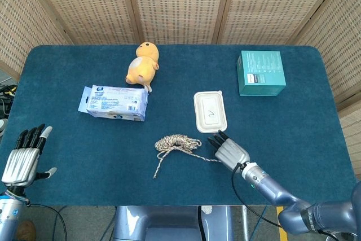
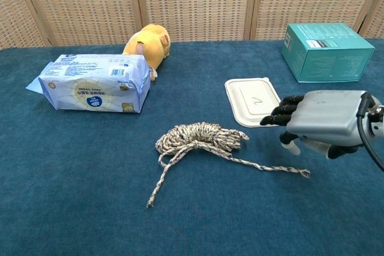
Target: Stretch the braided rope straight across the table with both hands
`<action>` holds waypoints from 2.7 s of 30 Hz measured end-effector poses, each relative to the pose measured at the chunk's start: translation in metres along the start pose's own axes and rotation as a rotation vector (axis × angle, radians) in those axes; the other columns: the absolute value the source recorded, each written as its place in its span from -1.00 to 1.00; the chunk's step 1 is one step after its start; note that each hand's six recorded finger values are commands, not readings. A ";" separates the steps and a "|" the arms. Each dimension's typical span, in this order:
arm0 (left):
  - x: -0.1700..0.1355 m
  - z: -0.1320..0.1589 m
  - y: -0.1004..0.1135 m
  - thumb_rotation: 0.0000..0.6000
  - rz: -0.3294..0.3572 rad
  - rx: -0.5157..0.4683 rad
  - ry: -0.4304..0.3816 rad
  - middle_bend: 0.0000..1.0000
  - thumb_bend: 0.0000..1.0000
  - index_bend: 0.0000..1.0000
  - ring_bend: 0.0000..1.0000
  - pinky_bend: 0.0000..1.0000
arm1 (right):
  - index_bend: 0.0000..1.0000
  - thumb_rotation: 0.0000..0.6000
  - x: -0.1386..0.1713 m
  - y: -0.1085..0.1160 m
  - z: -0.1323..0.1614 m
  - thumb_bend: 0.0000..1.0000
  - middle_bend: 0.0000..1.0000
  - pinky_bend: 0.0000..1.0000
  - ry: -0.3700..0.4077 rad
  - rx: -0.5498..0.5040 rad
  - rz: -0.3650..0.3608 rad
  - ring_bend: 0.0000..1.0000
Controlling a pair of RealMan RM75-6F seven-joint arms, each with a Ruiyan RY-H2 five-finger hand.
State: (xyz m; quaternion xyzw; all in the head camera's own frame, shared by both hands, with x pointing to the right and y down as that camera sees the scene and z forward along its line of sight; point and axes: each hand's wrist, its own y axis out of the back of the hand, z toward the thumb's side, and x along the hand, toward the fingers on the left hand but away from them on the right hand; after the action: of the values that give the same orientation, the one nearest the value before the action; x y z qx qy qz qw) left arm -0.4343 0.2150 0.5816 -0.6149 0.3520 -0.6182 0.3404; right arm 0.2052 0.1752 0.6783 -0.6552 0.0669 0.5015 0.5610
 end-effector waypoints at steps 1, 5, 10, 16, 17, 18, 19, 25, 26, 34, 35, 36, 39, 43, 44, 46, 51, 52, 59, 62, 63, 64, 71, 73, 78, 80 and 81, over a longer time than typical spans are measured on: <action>0.000 0.000 0.000 1.00 0.000 0.000 0.000 -1.00 -1.00 -1.00 -1.00 -1.00 | -0.25 1.00 0.001 0.001 -0.003 0.43 -1.00 -1.00 -0.011 -0.012 -0.007 -1.00; 0.000 0.001 0.000 1.00 -0.002 -0.001 -0.003 -1.00 -1.00 -1.00 -1.00 -1.00 | -0.26 1.00 0.004 0.006 -0.013 -0.38 -1.00 -1.00 -0.061 -0.098 -0.037 -1.00; -0.001 0.002 0.001 1.00 0.000 -0.002 -0.009 -1.00 -1.00 -1.00 -1.00 -1.00 | -0.16 1.00 0.006 0.006 -0.021 -0.51 -1.00 -1.00 -0.125 -0.349 -0.051 -1.00; -0.002 0.001 0.002 1.00 0.002 -0.005 -0.008 -1.00 -1.00 -1.00 -1.00 -1.00 | -0.10 1.00 0.004 -0.004 -0.021 -0.50 -1.00 -1.00 -0.187 -0.630 -0.025 -1.00; -0.002 0.001 0.002 1.00 0.001 -0.005 -0.008 -1.00 -1.00 -1.00 -1.00 -1.00 | -0.10 1.00 0.004 -0.006 -0.019 -0.49 -1.00 -1.00 -0.186 -0.653 -0.023 -1.00; -0.002 0.001 0.001 1.00 0.000 -0.006 -0.008 -1.00 -1.00 -1.00 -1.00 -1.00 | -0.10 1.00 0.003 -0.007 -0.015 -0.48 -1.00 -1.00 -0.185 -0.680 -0.022 -1.00; -0.001 0.001 0.001 1.00 0.000 -0.005 -0.008 -1.00 -1.00 -1.00 -1.00 -1.00 | -0.10 1.00 0.002 -0.008 -0.013 -0.48 -1.00 -1.00 -0.185 -0.698 -0.020 -1.00; -0.001 0.001 0.001 1.00 -0.002 -0.007 -0.007 -1.00 -1.00 -1.00 -1.00 -1.00 | -0.08 1.00 -0.004 -0.013 0.000 -0.44 -1.00 -1.00 -0.187 -0.782 -0.009 -1.00; -0.001 0.001 0.001 1.00 -0.002 -0.008 -0.007 -1.00 -1.00 -1.00 -1.00 -1.00 | -0.07 1.00 -0.005 -0.014 0.002 -0.44 -1.00 -1.00 -0.187 -0.785 -0.009 -1.00; -0.001 0.000 0.002 1.00 -0.003 -0.011 -0.009 -1.00 -1.00 -1.00 -1.00 -1.00 | -0.05 1.00 -0.015 -0.031 0.014 -0.41 -1.00 -1.00 -0.205 -0.789 -0.001 -1.00; -0.001 0.000 0.002 1.00 -0.003 -0.011 -0.009 -1.00 -1.00 -1.00 -1.00 -1.00 | -0.04 1.00 -0.015 -0.032 0.014 -0.41 -1.00 -1.00 -0.208 -0.790 -0.002 -1.00; -0.001 0.000 0.002 1.00 -0.004 -0.011 -0.010 -1.00 -1.00 -1.00 -1.00 -1.00 | -0.04 1.00 -0.016 -0.034 0.015 -0.40 -1.00 -1.00 -0.210 -0.792 -0.005 -1.00; -0.001 0.000 0.002 1.00 -0.004 -0.010 -0.011 -1.00 -1.00 -1.00 -1.00 -1.00 | -0.03 1.00 -0.019 -0.035 0.017 -0.40 -1.00 -1.00 -0.211 -0.802 -0.021 -1.00; -0.002 0.001 0.002 1.00 -0.004 -0.010 -0.013 -1.00 -1.00 -1.00 -1.00 -1.00 | 0.00 1.00 -0.021 -0.037 0.020 -0.38 -1.00 -1.00 -0.205 -0.802 -0.034 -1.00; -0.002 0.001 0.001 1.00 -0.004 -0.009 -0.013 -1.00 -1.00 -1.00 -1.00 -1.00 | 0.01 1.00 -0.022 -0.038 0.020 -0.38 -1.00 -1.00 -0.204 -0.798 -0.035 -1.00; -0.002 0.001 0.001 1.00 -0.005 -0.008 -0.013 -1.00 -1.00 -1.00 -1.00 -1.00 | 0.02 1.00 -0.024 -0.040 0.021 -0.37 -1.00 -1.00 -0.204 -0.789 -0.039 -1.00; -0.001 0.001 0.000 1.00 -0.008 -0.006 -0.013 -1.00 -1.00 -1.00 -1.00 -1.00 | 0.07 1.00 -0.026 -0.043 0.023 -0.30 -1.00 -1.00 -0.202 -0.785 -0.046 -1.00; -0.001 0.001 0.000 1.00 -0.008 -0.005 -0.013 -1.00 -1.00 -1.00 -1.00 -1.00 | 0.08 1.00 -0.026 -0.043 0.023 -0.27 -1.00 -1.00 -0.201 -0.782 -0.048 -1.00; -0.001 0.002 -0.001 1.00 -0.010 0.000 -0.013 -1.00 -1.00 -1.00 -1.00 -1.00 | 0.20 1.00 -0.025 -0.042 0.021 -0.13 -1.00 -1.00 -0.195 -0.768 -0.075 -1.00; -0.001 0.003 -0.002 1.00 -0.011 0.002 -0.014 -1.00 -1.00 -1.00 -1.00 -1.00 | 0.22 1.00 -0.023 -0.041 0.019 -0.12 -1.00 -1.00 -0.192 -0.758 -0.086 -1.00; -0.001 0.003 -0.002 1.00 -0.011 0.003 -0.015 -1.00 -1.00 -1.00 -1.00 -1.00 | 0.23 1.00 -0.023 -0.040 0.019 -0.12 -1.00 -1.00 -0.191 -0.754 -0.090 -1.00; -0.001 0.003 -0.002 1.00 -0.011 0.003 -0.016 -1.00 -1.00 -1.00 -1.00 -1.00 | 0.24 1.00 -0.022 -0.040 0.018 -0.11 -1.00 -1.00 -0.190 -0.751 -0.092 -1.00; -0.001 0.010 -0.002 1.00 -0.004 0.007 -0.045 -1.00 -1.00 -1.00 -1.00 -1.00 | 0.28 1.00 -0.022 -0.036 0.018 -0.11 -1.00 -1.00 -0.178 -0.721 -0.111 -1.00; 0.000 0.015 -0.003 1.00 0.003 0.012 -0.069 -1.00 -1.00 -1.00 -1.00 -1.00 | 0.28 1.00 -0.022 -0.034 0.017 -0.12 -1.00 -1.00 -0.173 -0.705 -0.122 -1.00; 0.006 0.037 -0.003 1.00 0.035 0.070 -0.166 -1.00 -1.00 -0.74 -1.00 -1.00 | 0.28 1.00 -0.022 -0.030 0.015 -0.12 -1.00 -1.00 -0.174 -0.674 -0.134 -1.00; 0.012 0.049 -0.004 1.00 0.047 0.111 -0.211 -1.00 -1.00 -0.51 -1.00 -1.00 | 0.29 1.00 -0.022 -0.028 0.013 -0.11 -1.00 -1.00 -0.175 -0.658 -0.138 -1.00; 0.017 0.058 -0.005 1.00 0.053 0.140 -0.249 -1.00 -1.00 -0.40 -1.00 -1.00 | 0.29 1.00 -0.022 -0.027 0.012 -0.11 -1.00 -1.00 -0.176 -0.648 -0.141 -1.00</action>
State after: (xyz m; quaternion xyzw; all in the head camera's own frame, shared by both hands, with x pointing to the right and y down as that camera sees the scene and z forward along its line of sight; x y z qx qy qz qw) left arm -0.3766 0.2024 0.5943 -0.6521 0.2792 -0.5510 0.4396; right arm 0.2045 0.1843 0.7139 -0.7566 -0.1899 0.5113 0.3607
